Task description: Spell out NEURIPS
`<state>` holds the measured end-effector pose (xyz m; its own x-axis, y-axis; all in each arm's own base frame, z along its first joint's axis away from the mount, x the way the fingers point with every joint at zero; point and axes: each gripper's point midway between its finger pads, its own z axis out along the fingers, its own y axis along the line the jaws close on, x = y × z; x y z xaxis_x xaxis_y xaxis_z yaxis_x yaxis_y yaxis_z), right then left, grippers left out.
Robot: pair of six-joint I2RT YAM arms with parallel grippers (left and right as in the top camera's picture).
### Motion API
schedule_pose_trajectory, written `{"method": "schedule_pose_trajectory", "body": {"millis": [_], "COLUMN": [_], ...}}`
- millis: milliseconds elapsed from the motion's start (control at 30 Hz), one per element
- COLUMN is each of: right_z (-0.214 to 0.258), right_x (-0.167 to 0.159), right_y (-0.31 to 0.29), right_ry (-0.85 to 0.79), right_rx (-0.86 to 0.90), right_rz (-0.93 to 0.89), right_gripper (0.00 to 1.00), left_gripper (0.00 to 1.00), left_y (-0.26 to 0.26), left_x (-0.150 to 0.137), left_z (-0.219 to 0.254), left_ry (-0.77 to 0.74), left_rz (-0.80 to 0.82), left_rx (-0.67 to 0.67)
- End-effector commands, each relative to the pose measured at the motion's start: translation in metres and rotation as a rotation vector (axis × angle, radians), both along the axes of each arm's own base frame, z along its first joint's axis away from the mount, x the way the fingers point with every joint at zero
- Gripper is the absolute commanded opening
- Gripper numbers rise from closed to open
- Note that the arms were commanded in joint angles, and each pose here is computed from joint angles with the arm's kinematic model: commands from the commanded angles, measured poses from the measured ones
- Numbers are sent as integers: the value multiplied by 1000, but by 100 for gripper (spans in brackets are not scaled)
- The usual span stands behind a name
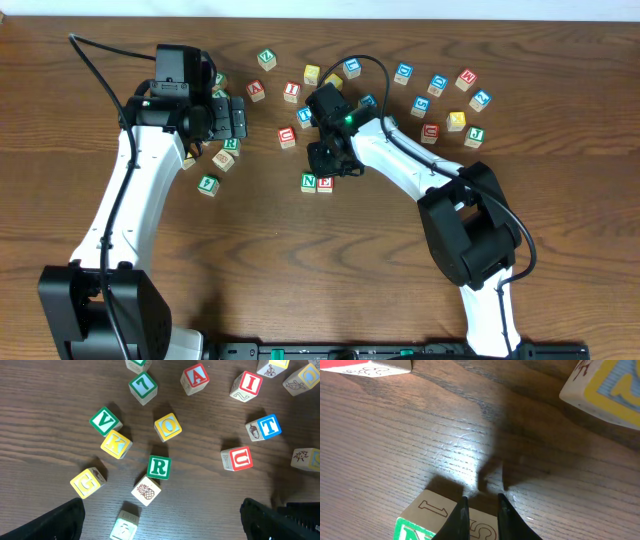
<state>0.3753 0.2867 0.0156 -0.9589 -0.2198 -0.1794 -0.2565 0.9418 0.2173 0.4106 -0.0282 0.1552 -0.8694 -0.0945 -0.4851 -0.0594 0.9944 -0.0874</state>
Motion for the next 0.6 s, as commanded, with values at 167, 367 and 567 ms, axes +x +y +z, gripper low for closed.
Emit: {"method": "schedule_pose_trajectory", "body": {"millis": [167, 367, 567], "right_z": [2, 14, 62], "right_x": [1, 15, 47], "right_y": [7, 8, -1], "right_ry": [-9, -48, -138], "right_rx": [6, 35, 69], "right_rz": [25, 11, 17], "right_gripper": [15, 15, 17], "left_gripper": [98, 98, 97], "left_y": [2, 2, 2], "left_x": [5, 5, 5], "left_z": [5, 5, 5], "left_ry": [-12, -12, -12], "left_rz": [11, 11, 11], "left_rx": [4, 4, 4]}}
